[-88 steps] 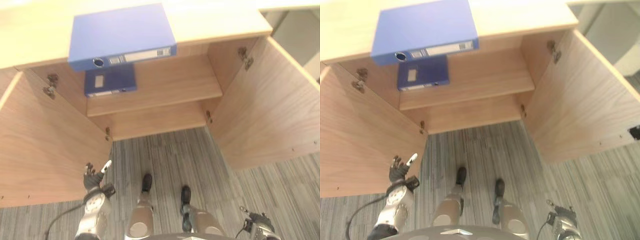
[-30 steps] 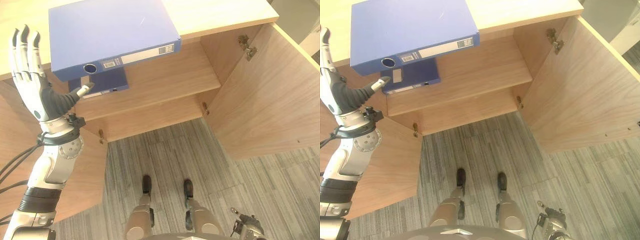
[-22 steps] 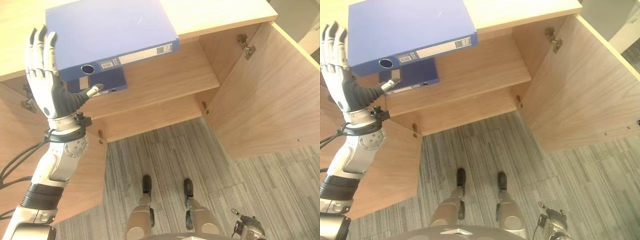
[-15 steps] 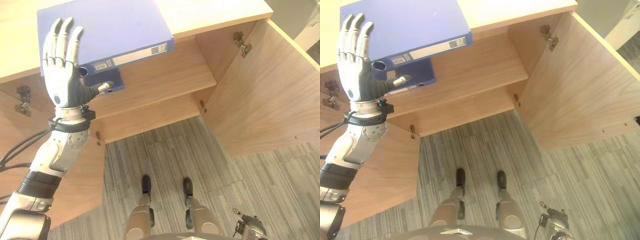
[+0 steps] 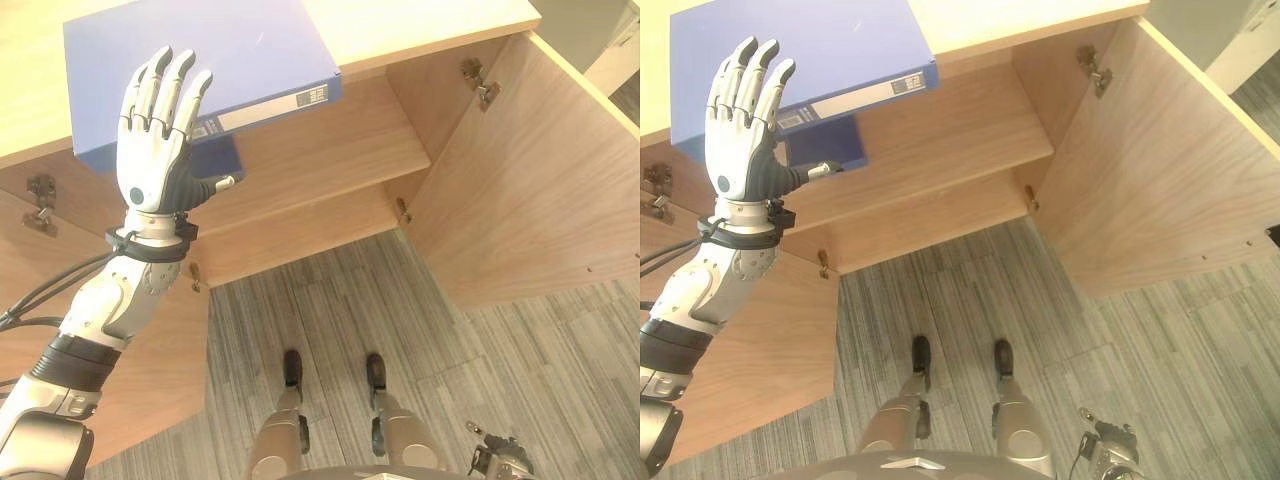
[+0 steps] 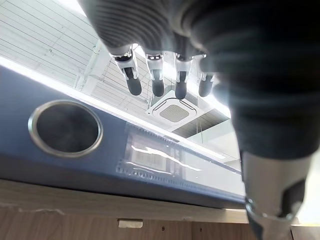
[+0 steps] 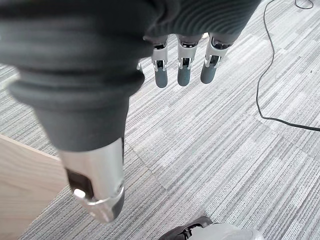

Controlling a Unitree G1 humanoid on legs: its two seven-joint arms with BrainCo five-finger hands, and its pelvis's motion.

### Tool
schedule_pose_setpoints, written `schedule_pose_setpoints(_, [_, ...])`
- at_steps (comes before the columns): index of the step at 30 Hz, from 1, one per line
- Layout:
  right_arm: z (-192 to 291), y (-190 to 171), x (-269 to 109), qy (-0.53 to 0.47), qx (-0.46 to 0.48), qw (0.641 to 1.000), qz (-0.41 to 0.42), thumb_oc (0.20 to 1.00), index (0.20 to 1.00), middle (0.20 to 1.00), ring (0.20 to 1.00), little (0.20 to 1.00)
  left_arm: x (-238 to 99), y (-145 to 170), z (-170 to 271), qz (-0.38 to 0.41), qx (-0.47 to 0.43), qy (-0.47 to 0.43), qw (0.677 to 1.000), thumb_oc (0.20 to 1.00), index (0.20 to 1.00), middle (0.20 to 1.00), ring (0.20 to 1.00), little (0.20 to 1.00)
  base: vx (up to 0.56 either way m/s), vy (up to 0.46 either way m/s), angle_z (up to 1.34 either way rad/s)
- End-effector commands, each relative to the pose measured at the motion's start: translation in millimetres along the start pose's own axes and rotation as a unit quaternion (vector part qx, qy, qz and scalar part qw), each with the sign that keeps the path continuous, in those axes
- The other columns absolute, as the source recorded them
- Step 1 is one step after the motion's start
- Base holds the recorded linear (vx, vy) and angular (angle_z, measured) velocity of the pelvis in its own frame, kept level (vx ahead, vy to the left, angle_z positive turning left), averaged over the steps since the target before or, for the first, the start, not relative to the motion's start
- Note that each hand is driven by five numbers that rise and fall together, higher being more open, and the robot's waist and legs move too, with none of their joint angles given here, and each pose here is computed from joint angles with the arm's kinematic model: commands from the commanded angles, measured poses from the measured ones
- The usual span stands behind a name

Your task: Put the empty folder in the office cabinet

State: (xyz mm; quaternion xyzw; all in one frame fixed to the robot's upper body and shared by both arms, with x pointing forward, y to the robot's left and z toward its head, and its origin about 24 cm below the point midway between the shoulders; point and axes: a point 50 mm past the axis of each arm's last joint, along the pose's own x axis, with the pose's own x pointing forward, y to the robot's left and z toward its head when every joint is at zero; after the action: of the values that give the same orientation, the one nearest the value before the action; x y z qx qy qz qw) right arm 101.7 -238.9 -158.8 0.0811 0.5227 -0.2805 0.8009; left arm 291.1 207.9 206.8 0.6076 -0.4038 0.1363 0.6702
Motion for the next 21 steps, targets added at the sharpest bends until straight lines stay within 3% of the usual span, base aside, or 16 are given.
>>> schedule_pose_setpoints(1, [6, -10, 1, -0.01, -0.011, 1.0, -0.017, 1.0, 1.0, 1.0, 1.0, 1.0, 22, 14, -8, 0.031, 0.041, -0.016, 0.999, 1.0, 1.0, 1.0, 1.0, 1.0, 0.0, 0.0, 0.0])
schedule_pose_setpoints(21, [11, -13, 2, -0.017, -0.015, 1.0, -0.017, 1.0, 1.0, 1.0, 1.0, 1.0, 34, 16, -23, 0.008, 0.103, -0.017, 0.995, 1.0, 1.0, 1.0, 1.0, 1.0, 0.0, 0.0, 0.0])
